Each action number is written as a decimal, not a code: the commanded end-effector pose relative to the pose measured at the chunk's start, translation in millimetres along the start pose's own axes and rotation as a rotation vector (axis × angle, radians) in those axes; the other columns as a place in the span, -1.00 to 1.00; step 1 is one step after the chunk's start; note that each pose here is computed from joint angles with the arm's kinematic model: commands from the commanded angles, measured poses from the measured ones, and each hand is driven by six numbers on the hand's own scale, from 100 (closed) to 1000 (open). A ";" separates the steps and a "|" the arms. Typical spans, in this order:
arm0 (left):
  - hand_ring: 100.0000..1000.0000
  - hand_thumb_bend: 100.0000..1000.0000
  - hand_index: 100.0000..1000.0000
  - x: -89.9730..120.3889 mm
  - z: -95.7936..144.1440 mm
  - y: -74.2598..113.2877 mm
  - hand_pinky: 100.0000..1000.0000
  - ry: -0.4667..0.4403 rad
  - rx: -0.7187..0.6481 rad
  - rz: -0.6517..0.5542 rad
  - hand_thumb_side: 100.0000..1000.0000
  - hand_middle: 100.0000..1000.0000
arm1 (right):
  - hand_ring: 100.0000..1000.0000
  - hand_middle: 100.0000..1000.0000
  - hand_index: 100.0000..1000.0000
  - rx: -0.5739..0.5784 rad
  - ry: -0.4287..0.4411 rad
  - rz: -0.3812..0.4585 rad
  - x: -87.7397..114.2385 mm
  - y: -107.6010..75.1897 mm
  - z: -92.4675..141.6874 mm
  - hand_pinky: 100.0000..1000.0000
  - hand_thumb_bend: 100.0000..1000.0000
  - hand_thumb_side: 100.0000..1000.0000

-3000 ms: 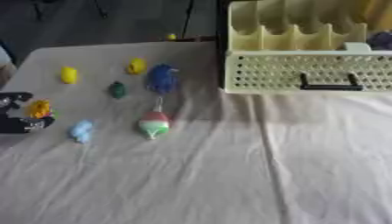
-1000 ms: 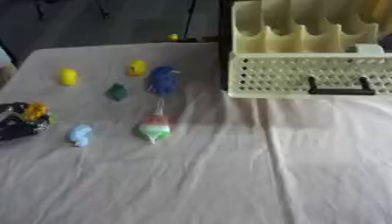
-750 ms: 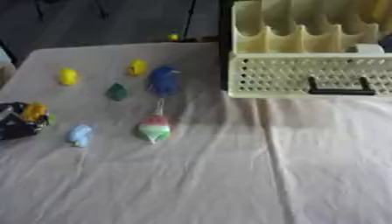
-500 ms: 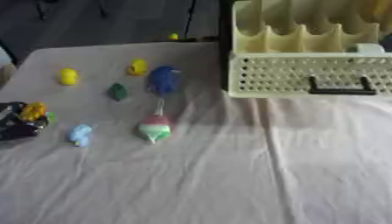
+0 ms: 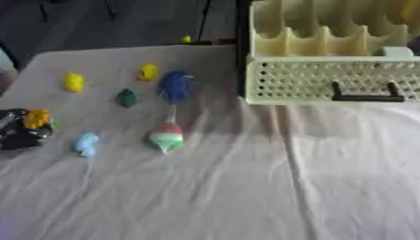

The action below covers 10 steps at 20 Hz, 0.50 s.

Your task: Pick up objects from table and place into drawer.

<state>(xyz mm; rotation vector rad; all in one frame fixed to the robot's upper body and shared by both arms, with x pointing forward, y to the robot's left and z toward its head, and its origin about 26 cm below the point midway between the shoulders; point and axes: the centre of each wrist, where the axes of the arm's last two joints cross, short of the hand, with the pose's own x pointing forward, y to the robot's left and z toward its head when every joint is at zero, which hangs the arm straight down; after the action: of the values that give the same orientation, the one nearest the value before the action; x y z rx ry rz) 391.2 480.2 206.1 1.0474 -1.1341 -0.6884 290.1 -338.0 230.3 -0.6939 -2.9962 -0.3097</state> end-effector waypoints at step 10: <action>0.12 -1.00 0.58 17.4 5.4 25.1 0.04 -0.055 0.079 -0.056 -0.21 -0.04 | -0.24 -0.32 0.48 -0.053 -0.041 -0.023 3.0 -4.7 -5.3 -0.33 -1.00 0.18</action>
<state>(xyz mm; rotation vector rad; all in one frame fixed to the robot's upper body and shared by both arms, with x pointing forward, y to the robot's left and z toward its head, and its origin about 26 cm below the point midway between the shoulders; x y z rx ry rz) 393.1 469.5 213.2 1.0776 -1.1653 -0.7239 288.9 -339.5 226.9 -0.6958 -2.9757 -0.3267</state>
